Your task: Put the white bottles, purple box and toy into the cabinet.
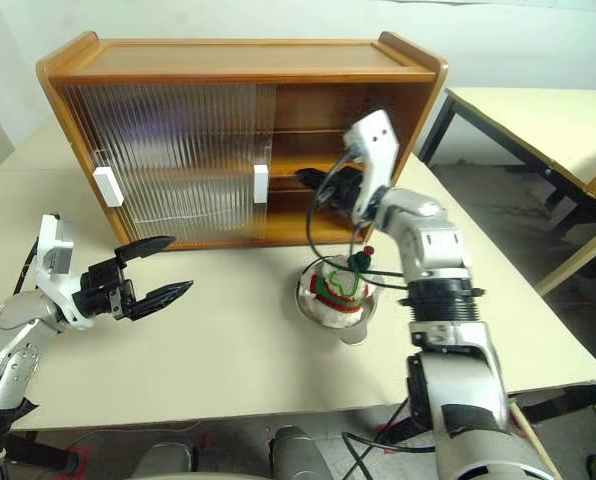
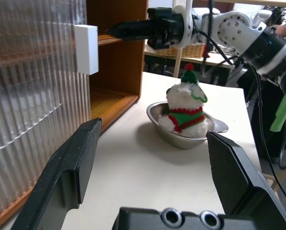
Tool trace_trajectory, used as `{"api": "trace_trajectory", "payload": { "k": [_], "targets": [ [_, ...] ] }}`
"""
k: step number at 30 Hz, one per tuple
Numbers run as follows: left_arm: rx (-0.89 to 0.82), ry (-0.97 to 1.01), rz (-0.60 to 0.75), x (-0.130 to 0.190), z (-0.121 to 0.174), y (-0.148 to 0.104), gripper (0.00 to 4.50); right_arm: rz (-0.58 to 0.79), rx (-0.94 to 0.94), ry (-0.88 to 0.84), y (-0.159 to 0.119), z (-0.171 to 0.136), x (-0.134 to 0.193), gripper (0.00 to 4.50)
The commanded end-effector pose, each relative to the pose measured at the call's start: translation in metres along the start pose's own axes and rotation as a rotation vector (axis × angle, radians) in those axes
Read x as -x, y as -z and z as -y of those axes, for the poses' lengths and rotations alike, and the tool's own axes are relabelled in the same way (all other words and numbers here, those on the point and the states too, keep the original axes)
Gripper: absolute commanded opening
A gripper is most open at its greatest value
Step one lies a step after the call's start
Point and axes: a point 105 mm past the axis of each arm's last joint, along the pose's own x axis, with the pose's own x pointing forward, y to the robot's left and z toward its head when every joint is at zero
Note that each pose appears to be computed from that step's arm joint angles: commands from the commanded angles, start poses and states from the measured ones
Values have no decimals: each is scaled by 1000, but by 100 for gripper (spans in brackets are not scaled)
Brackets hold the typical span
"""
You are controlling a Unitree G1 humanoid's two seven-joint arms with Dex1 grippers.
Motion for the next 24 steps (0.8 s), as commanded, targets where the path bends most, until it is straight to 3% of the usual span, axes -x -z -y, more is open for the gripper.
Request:
{"api": "trace_trajectory", "payload": {
  "k": [1,4,6,16,24],
  "targets": [
    [1,36,-9,-8,-1,4,450,36,19,28,-11,10,19,2],
    [0,56,-5,-12,-3,4,450,27,23,-8,-8,2,34,2],
    [0,65,-3,-14,-4,4,450,1,22,-20,-1,-4,45,58],
    [11,100,-8,-16,-4,7,450,-40,-56,-52,9,-38,95,434],
    [10,129,-11,-19,-7,7,450,-68,-176,-68,24,-48,135,447]
  ]
}}
